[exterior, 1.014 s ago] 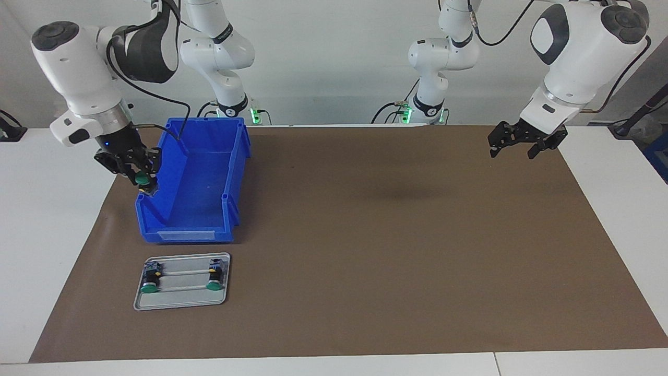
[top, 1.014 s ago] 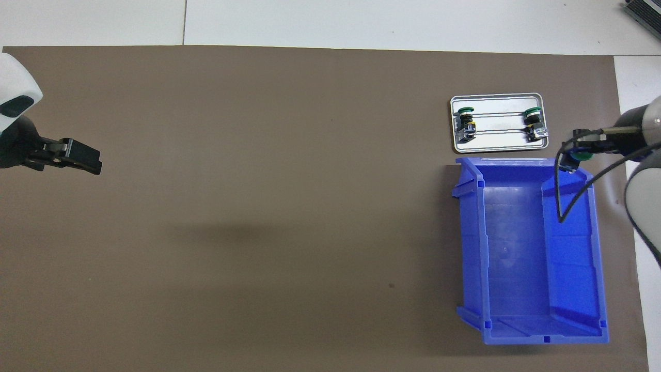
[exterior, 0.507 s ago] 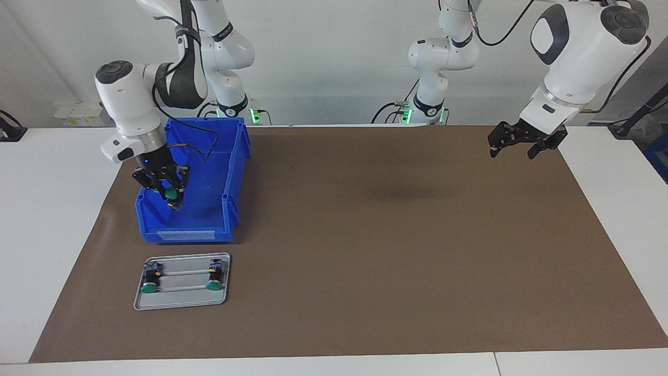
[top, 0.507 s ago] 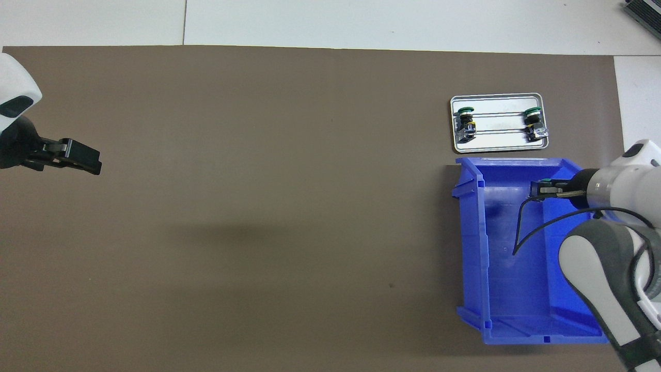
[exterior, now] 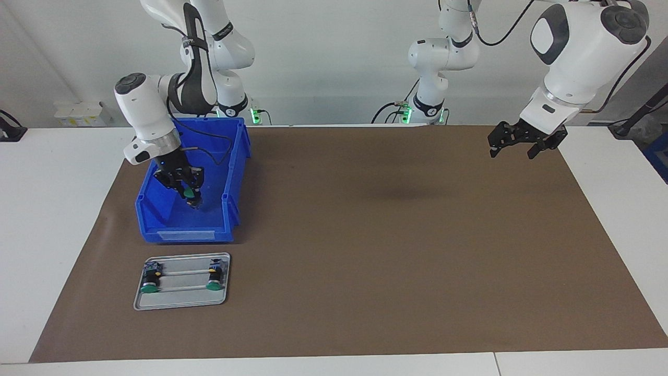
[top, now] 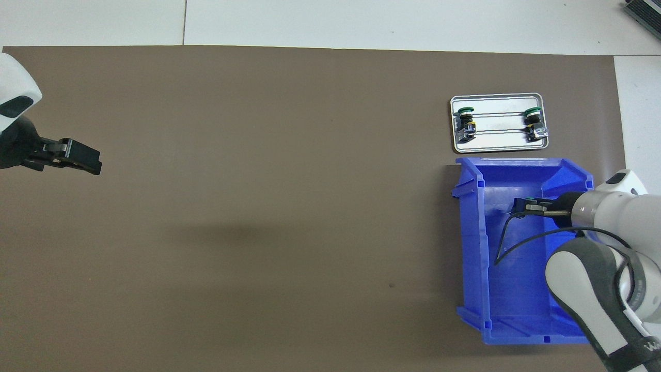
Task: Place and press button with both arms
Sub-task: 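Carry the green button into the blue bin with the right gripper, then open the right gripper to release the button in the bin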
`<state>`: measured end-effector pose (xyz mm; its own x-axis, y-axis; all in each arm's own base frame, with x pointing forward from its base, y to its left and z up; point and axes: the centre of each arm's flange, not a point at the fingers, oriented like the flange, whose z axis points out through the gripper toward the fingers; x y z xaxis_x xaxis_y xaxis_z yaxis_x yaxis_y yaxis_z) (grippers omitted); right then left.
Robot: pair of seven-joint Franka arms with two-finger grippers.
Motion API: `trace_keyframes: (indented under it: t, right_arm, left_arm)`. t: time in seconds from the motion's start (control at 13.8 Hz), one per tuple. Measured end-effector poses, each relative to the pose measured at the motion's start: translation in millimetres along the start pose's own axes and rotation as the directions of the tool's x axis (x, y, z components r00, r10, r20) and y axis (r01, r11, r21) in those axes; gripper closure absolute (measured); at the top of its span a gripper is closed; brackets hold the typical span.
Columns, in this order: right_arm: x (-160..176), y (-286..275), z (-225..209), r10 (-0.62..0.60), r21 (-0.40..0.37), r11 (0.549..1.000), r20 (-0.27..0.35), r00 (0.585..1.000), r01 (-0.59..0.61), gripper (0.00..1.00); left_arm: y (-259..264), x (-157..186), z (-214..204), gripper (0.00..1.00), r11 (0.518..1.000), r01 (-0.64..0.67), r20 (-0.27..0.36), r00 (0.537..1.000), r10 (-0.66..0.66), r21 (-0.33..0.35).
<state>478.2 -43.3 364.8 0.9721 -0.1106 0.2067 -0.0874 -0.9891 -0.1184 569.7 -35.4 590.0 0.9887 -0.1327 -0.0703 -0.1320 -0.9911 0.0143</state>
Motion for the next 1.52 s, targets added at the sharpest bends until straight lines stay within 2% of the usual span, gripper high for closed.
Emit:
trace_keyframes:
  t: [0.29, 0.36, 0.58, 0.72, 0.8, 1.01, 1.23, 1.52]
  right_arm:
    - [-8.9, 1.2, 8.5, 0.003, 0.0, 1.0, 0.02, 1.0, -0.003, 0.59]
    - [-8.8, 1.2, 8.3, 0.004, 0.0, 1.0, 0.02, 1.0, -0.004, 0.54]
    - [-1.3, -0.2, -2.8, 0.001, 0.003, 1.0, 0.003, 1.0, -0.001, 0.22]
    - [13.9, -2.1, -26.5, -0.008, 0.011, 1.0, 0.022, 1.0, 0.008, 0.01]
    - [25.0, -1.3, -44.4, -0.027, -0.001, 1.0, 0.031, 0.999, 0.027, 0.0]
    - [56.5, 9.3, -110.2, -0.044, -0.105, 0.993, 0.064, 0.997, 0.05, 0.0]
    - [75.2, 2.1, -178.2, 0.017, -0.133, 0.991, 0.121, 0.993, -0.001, 0.0]
    - [86.3, -5.2, -252.0, 0.034, -0.173, 0.985, 0.136, 0.99, -0.01, 0.0]
  left_arm:
    - [0.0, 0.0, 0.1, 0.0, 1.0, 0.0, 0.0, 1.0, 0.0, 0.0]
    - [0.0, 0.0, 0.1, 0.0, 1.0, 0.0, 0.0, 1.0, 0.0, 0.0]
    - [0.0, 0.0, 0.1, 0.0, 1.0, 0.0, 0.0, 1.0, 0.0, 0.0]
    - [0.0, 0.0, 0.1, 0.0, 1.0, 0.0, 0.0, 1.0, 0.0, 0.0]
    - [0.0, 0.0, 0.1, 0.0, 1.0, 0.0, 0.0, 1.0, 0.0, 0.0]
    - [0.0, 0.0, 0.2, 0.0, 1.0, 0.0, 0.001, 1.0, 0.0, 0.0]
    - [0.0, 0.0, 0.3, 0.0, 1.0, 0.0, 0.001, 1.0, 0.0, 0.0]
    - [0.0, 0.0, 0.3, 0.0, 1.0, 0.0, 0.001, 1.0, 0.0, 0.0]
